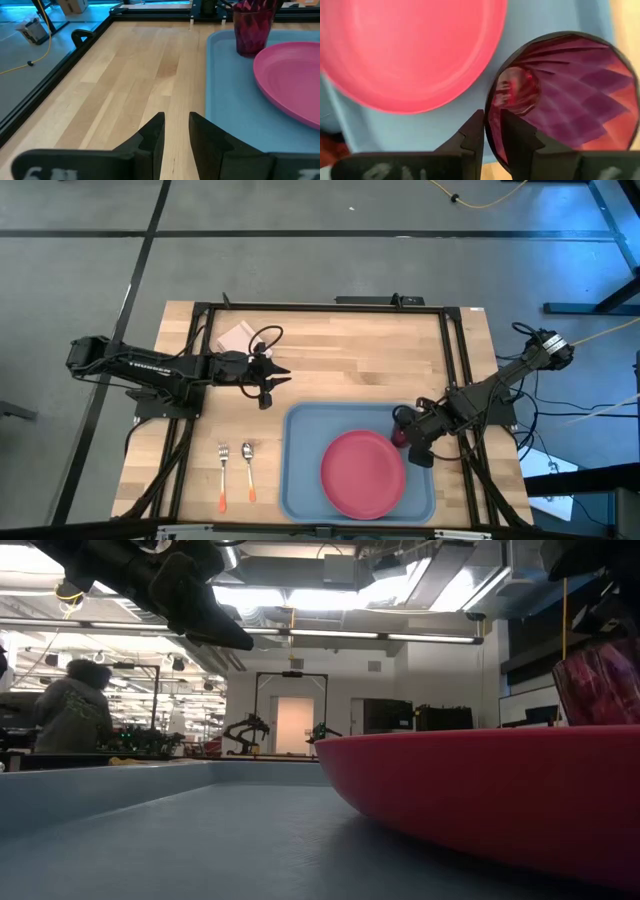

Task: Pick and place plate/cup/fork/spoon on tray
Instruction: Put the red cup on the serving tray to the top right of the plate

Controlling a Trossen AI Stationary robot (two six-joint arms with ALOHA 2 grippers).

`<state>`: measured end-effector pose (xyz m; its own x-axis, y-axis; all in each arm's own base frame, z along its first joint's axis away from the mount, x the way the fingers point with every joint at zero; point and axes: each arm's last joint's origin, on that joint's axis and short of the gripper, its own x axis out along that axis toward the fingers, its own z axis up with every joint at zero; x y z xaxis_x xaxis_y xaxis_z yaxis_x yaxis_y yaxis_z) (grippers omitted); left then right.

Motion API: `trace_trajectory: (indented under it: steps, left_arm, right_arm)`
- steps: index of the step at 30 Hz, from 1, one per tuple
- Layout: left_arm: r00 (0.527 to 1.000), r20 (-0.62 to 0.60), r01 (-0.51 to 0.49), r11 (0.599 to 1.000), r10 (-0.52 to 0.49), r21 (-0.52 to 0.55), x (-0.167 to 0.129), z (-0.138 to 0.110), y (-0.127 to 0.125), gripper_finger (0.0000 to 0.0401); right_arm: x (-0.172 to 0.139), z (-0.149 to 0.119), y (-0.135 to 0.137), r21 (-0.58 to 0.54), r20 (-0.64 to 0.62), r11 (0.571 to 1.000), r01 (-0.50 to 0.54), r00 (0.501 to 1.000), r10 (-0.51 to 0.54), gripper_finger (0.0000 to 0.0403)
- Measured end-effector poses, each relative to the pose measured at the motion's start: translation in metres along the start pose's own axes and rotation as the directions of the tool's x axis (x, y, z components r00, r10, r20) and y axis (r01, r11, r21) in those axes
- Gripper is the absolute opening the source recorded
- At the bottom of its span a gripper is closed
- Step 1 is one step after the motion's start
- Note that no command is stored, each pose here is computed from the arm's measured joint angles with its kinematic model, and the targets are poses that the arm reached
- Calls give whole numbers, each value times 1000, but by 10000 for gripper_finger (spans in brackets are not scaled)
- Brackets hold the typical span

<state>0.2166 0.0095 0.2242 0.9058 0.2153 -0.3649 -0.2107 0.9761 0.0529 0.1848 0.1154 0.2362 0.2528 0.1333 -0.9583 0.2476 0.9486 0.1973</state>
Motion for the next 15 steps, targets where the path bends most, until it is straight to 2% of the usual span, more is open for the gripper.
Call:
trace_trajectory:
  steps: [15]
  left_arm:
    - [1000, 0, 0, 1000, 0, 0, 0, 0, 0, 82]
  right_arm:
    - [-12, 5, 6, -2, 8, 999, -41, 999, 41, 68]
